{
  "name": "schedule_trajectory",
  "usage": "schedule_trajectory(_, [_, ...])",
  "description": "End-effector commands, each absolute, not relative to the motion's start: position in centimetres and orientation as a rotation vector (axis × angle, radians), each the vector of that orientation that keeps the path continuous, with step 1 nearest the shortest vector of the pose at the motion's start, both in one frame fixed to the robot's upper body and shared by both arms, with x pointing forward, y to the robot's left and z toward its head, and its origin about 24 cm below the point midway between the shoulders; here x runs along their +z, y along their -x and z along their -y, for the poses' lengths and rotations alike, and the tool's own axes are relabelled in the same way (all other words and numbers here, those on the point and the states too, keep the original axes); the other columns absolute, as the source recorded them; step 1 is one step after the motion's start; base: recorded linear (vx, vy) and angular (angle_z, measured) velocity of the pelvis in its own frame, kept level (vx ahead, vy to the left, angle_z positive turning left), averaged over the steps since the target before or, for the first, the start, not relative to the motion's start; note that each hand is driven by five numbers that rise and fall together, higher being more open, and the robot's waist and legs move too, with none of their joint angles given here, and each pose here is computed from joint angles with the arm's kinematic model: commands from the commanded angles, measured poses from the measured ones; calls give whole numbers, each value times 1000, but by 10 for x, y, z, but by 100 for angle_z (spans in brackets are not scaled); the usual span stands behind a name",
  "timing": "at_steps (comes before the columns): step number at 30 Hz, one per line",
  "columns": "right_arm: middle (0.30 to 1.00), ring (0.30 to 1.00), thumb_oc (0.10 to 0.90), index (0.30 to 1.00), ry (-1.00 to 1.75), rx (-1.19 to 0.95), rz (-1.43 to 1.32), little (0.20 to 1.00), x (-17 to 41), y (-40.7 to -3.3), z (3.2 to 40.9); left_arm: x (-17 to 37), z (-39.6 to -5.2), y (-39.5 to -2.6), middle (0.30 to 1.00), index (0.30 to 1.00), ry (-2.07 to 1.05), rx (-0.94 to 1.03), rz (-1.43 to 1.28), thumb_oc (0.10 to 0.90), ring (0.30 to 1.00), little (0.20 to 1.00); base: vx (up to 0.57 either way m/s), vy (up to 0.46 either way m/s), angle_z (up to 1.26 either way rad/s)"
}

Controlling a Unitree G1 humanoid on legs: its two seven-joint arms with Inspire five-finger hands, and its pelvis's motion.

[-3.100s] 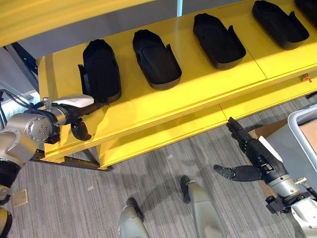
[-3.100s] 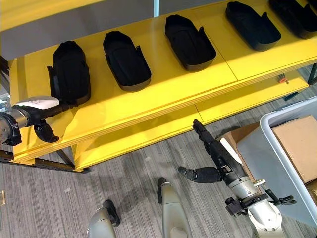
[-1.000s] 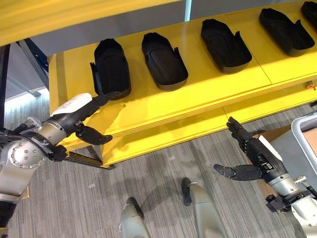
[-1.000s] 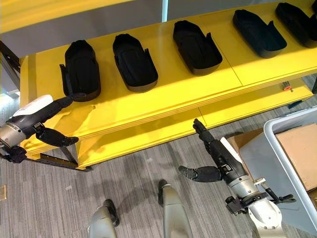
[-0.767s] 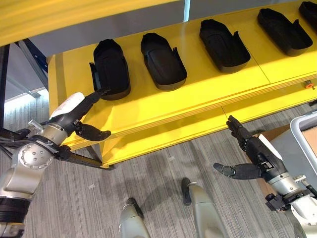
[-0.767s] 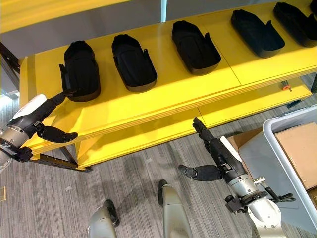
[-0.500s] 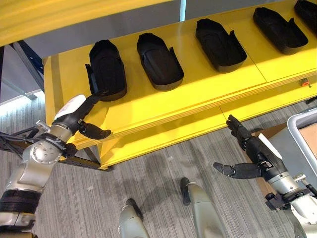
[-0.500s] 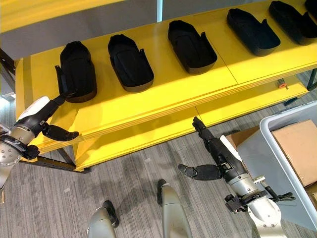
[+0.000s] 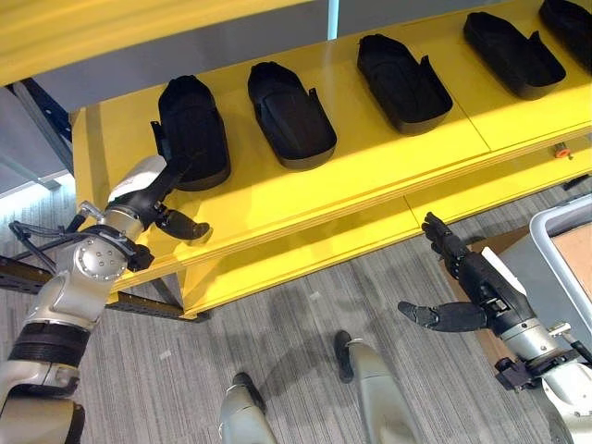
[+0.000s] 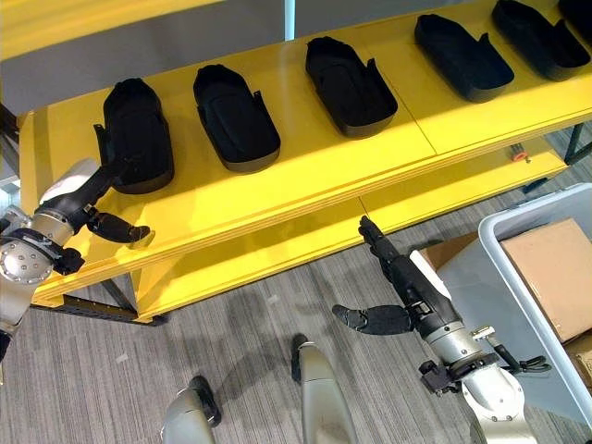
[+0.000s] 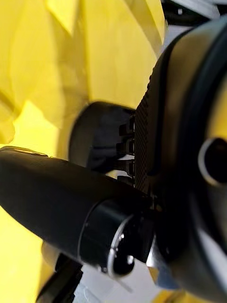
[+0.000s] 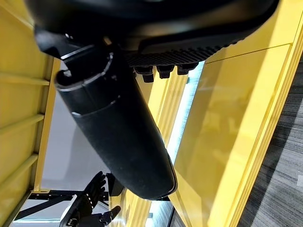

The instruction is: Move parts from the plastic box to the shelf.

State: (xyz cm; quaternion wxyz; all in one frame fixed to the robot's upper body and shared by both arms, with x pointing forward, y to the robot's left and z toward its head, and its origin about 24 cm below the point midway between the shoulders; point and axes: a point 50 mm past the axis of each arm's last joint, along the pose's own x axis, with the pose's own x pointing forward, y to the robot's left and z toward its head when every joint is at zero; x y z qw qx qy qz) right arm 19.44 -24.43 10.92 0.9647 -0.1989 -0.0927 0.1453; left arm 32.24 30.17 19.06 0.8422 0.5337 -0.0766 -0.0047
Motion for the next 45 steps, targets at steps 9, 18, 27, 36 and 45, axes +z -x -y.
schedule_trajectory(9, [1000,1000,900,1000,399,314,415,1000,146,-192,235,237,-300,-332,1000,1000,-1257,85,285,900,1000,1000,4,-1,-1])
schedule_trajectory(18, [1000,1000,900,1000,390,310,381,1000,143,-190,240,235,-302,-331,1000,1000,-1348,-57,155,900,1000,1000,0,0,0])
schedule_trajectory(27, [1000,1000,900,1000,373,315,361,1000,139,-188,240,245,-305,-326,1000,1000,-1368,-116,120,900,1000,1000,0,0,0])
schedule_trajectory(36, [1000,1000,900,1000,368,316,348,1000,137,-186,242,251,-305,-324,1000,1000,-1372,-131,117,900,1000,1000,0,0,0])
schedule_trajectory(45, [1000,1000,900,1000,361,318,345,1000,136,-187,242,253,-303,-323,1000,1000,-1352,-142,132,900,1000,1000,0,0,0])
